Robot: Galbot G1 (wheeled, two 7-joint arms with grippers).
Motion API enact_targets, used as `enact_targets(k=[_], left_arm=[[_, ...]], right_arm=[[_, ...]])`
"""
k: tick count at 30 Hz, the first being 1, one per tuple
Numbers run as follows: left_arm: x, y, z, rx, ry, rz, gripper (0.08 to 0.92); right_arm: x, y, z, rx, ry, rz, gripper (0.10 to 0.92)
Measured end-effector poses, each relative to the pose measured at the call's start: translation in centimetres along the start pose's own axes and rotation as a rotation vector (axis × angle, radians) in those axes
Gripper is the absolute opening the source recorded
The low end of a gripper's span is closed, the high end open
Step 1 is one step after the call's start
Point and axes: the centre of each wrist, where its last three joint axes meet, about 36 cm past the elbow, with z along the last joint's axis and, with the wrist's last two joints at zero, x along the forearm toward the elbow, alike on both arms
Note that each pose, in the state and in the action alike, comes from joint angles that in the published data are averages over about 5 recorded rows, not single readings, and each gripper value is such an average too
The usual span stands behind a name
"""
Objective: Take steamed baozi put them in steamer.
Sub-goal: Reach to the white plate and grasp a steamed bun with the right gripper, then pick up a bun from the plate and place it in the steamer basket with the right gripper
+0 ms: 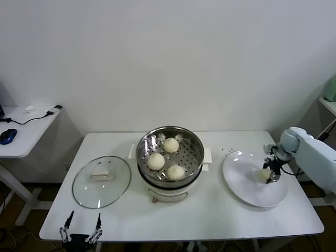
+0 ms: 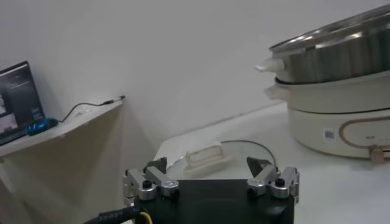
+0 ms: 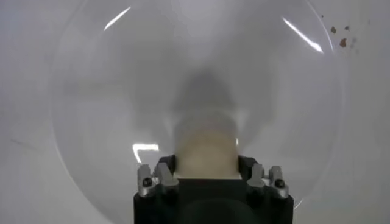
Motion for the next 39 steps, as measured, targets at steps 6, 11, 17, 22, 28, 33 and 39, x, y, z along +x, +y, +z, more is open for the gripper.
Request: enact_targets(k=[6,11,17,22,28,33,39], left_arm=[[0.1,0.0,0.0,-0.001,0.001,0.000,0.823],[0.2,0.0,0.0,-0.001,0.000,0.001,0.823],[0.3,-0.1,-0.1,0.000,-0.004,0.007,0.823],[0.3,-0.3,-0.4,0.008,-0.016,0.013,0.823],[0.2,-0.6,-0.6,0.019,-0.032,0.024,0.823],[0.0,-0.8,-0.7,0.030,-0.045,0.032,0.823],[-0.3,-0.9,-0.8,0.039,-0.058,0.043,0.823]], right_arm=[[0.4,-0.2,0.2,-0.014,-0.009,-0.004,0.584],[1.4,-0.5,0.1,-0.025,-0.021,-0.001,0.568],[4.7,-2.1,-1.9,-0.018,-0.056,0.027,0.560],[9.5,-4.3,-5.6,0.008,-0.098,0.061,0.560],[16.4,-6.4,-11.7,0.049,-0.159,0.106,0.560],[21.4,-7.0,-18.0,0.092,-0.209,0.126,0.560],[24.9,-6.2,-25.3,0.141,-0.246,0.123,0.556]])
